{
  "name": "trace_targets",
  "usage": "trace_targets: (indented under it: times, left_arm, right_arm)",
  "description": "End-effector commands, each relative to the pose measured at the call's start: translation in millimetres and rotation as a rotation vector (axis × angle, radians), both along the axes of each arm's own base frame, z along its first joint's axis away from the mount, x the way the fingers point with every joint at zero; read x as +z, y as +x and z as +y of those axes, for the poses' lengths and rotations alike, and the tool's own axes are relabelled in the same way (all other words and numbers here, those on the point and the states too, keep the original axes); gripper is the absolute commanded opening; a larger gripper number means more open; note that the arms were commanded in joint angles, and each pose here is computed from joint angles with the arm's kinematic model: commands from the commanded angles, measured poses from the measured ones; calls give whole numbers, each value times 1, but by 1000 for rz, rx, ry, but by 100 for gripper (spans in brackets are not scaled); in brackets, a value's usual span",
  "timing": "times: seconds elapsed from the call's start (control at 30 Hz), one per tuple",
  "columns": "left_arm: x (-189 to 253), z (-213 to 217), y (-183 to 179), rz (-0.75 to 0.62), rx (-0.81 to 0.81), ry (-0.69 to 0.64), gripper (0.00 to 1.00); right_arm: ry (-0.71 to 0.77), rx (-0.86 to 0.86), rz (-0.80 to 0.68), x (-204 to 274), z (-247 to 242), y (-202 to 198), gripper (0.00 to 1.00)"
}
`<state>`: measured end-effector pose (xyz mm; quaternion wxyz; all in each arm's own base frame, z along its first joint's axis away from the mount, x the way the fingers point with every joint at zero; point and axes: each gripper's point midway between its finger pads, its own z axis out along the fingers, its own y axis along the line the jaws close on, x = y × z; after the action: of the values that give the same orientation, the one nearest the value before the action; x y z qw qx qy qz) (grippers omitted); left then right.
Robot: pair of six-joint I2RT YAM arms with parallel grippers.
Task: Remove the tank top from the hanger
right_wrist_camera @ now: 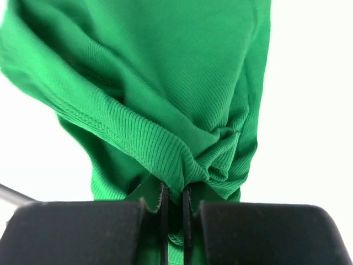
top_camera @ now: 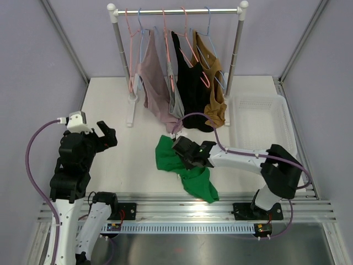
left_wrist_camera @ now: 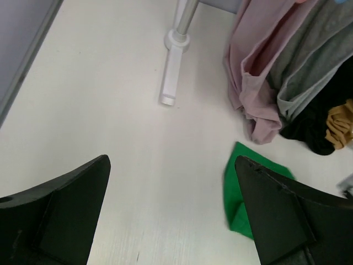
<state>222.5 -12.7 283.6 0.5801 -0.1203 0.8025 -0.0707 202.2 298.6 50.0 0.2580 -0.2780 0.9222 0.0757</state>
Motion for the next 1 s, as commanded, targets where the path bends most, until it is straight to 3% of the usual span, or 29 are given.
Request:
trace_targets:
  times: [0.0,0.27,0.5,0.67,0.8,0.97]
  left_arm:
    - [3,16,4,-67,77,42,99]
    - [-9,8,6,-40,31,35,99]
    - [-7,7,3,-58,26,31,99]
    - [-6,6,2,-66,18,30,99]
    - [-7,4,3,-61,7,27,99]
    - [-6,3,2,-61,1,29,99]
  right_arm:
    - [77,-74,-219,89,-11,26,0]
    - [90,-237,-442,213,-74,43,0]
    - [46,-488,-590,299,-170,71,0]
    - [7,-614,-608,311,-218,93,0]
    - [1,-755,-640,314,-263,126,0]
    - [-13,-810,-670,302,-290,173,0]
